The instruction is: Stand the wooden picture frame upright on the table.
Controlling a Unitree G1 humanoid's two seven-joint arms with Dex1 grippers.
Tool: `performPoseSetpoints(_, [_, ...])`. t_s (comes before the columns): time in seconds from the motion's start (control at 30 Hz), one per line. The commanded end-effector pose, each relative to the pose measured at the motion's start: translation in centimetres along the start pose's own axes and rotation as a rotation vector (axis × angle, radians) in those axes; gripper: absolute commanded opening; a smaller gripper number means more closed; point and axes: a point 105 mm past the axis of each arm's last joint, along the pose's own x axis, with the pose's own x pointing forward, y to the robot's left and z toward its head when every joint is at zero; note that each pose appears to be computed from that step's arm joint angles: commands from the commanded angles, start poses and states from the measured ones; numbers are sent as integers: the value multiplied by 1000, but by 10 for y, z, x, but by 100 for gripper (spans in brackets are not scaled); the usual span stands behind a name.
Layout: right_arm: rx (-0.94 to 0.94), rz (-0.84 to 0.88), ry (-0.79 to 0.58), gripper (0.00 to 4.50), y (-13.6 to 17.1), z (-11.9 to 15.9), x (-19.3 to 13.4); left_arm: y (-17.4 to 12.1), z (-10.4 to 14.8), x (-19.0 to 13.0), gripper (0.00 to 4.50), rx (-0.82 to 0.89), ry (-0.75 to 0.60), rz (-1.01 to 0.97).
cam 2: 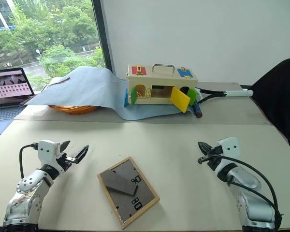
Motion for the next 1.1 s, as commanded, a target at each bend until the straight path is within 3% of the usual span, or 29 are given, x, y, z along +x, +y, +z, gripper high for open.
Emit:
performPoseSetpoints(0.03, [-74,89,-48,1,0,25,1,4,28,-5,450,-29,-59,-113])
performPoseSetpoints(0.13, [-175,366,19,1,17,43,1,-1,56,-29,450,-63,-33,-396])
performPoseSetpoints(0.23, [-225,567,121,0,33,36,-3,1,56,-54,376,-93,74,-522])
performPoseSetpoints(0.37, [-265,745,218,0,52,22,-9,-7,46,-87,231,-165,227,-652])
performPoseSetpoints(0.57, [-277,903,305,0,75,-3,-10,-50,16,-118,11,-243,403,-810])
performPoseSetpoints(0.77, [-292,1007,371,0,95,-26,-11,-108,-5,-111,11,-228,435,-911])
performPoseSetpoints(0.9, [-286,1049,381,0,108,-37,-13,-123,-13,-94,11,-189,422,-922])
performPoseSetpoints(1.1, [-190,1095,308,0,137,-22,-17,-124,-16,-50,11,-87,356,-908])
